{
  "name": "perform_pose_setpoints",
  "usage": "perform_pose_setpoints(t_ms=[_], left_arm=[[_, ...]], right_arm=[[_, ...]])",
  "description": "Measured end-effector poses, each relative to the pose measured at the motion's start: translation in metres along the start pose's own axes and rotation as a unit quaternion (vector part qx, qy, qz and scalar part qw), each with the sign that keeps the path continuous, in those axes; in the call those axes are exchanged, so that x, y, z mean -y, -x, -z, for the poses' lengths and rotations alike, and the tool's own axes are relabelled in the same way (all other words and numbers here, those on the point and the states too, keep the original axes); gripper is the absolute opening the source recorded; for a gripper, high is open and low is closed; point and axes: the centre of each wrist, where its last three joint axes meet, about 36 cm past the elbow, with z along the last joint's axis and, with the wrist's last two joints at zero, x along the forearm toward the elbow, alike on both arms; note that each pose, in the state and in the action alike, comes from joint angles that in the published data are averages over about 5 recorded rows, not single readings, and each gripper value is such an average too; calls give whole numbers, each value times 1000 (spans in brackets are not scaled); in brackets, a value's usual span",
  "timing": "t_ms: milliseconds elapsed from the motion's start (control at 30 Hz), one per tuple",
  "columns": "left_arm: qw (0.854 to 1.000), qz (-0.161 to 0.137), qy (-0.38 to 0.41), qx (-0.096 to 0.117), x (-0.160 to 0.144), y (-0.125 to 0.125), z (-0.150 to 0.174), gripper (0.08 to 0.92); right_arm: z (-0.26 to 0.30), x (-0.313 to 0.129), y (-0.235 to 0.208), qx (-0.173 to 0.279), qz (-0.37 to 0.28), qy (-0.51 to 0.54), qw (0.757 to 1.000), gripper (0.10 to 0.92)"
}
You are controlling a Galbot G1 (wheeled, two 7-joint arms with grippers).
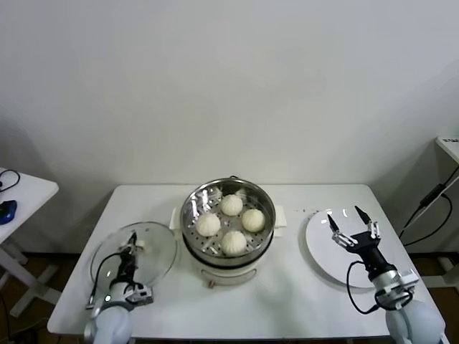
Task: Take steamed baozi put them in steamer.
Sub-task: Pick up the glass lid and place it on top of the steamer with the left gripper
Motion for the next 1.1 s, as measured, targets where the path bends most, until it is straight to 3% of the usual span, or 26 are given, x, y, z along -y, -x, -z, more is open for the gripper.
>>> perform_pose_setpoints(t_ms=[667, 1100], left_arm=[[996, 74, 4, -59, -79, -45, 9, 152], [991, 117, -14, -61, -137, -58, 37, 152]], right_arm=[[-7, 13, 24, -4, 1, -7, 1000, 823], [-12, 10, 42, -10, 6, -10, 1000, 823]])
